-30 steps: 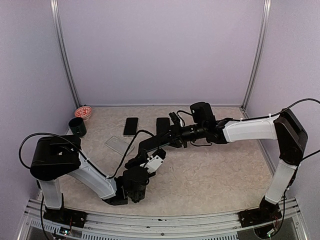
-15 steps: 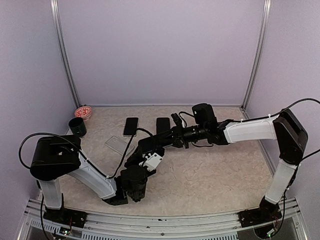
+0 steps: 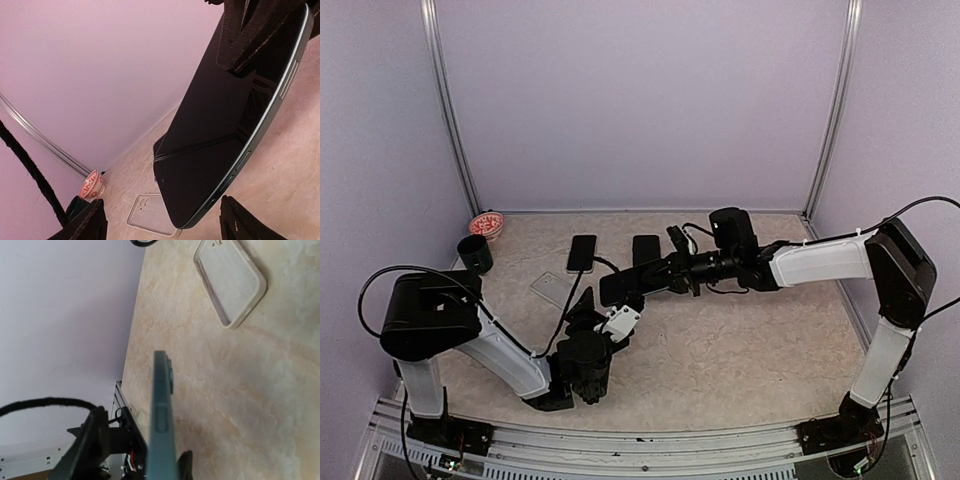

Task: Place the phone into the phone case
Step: Pass from the left arm to the right, then move the phone case to the center of the board.

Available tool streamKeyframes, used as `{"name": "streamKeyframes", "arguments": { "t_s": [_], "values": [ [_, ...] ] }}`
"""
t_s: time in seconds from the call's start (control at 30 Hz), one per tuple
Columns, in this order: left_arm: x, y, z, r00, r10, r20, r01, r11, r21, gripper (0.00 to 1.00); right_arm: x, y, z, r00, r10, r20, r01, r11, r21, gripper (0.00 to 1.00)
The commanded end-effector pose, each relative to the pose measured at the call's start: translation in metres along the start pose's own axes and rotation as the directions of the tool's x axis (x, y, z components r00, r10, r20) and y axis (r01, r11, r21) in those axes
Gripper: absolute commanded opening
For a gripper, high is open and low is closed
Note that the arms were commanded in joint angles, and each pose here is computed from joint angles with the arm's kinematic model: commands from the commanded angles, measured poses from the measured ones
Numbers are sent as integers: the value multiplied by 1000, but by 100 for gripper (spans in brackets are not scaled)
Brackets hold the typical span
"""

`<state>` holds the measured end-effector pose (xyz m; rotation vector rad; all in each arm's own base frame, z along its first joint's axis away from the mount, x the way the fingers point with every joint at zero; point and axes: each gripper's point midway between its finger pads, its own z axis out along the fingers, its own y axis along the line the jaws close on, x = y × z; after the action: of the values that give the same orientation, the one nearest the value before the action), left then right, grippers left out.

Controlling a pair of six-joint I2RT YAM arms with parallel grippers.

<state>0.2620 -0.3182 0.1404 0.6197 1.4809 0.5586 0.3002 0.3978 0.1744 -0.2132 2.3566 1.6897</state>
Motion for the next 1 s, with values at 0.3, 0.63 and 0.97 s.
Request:
{"name": "streamKeyframes", "arguments": {
  "t_s": [0.3,0.63,0.97],
  "values": [
    [18,16,9,987,-148,-63,148,989,-3,85,-25,18,-25,994,-55,92,59,997,-45,0],
    [32,40,32,898,-406,-170,421,905,65,91,-35,11,-44,985,-67,160,70,998,-10,0],
    [41,63,51,770,-581,-265,624,772,119,99,-43,12,-66,970,-98,224,100,995,4,0]
  ]
}}
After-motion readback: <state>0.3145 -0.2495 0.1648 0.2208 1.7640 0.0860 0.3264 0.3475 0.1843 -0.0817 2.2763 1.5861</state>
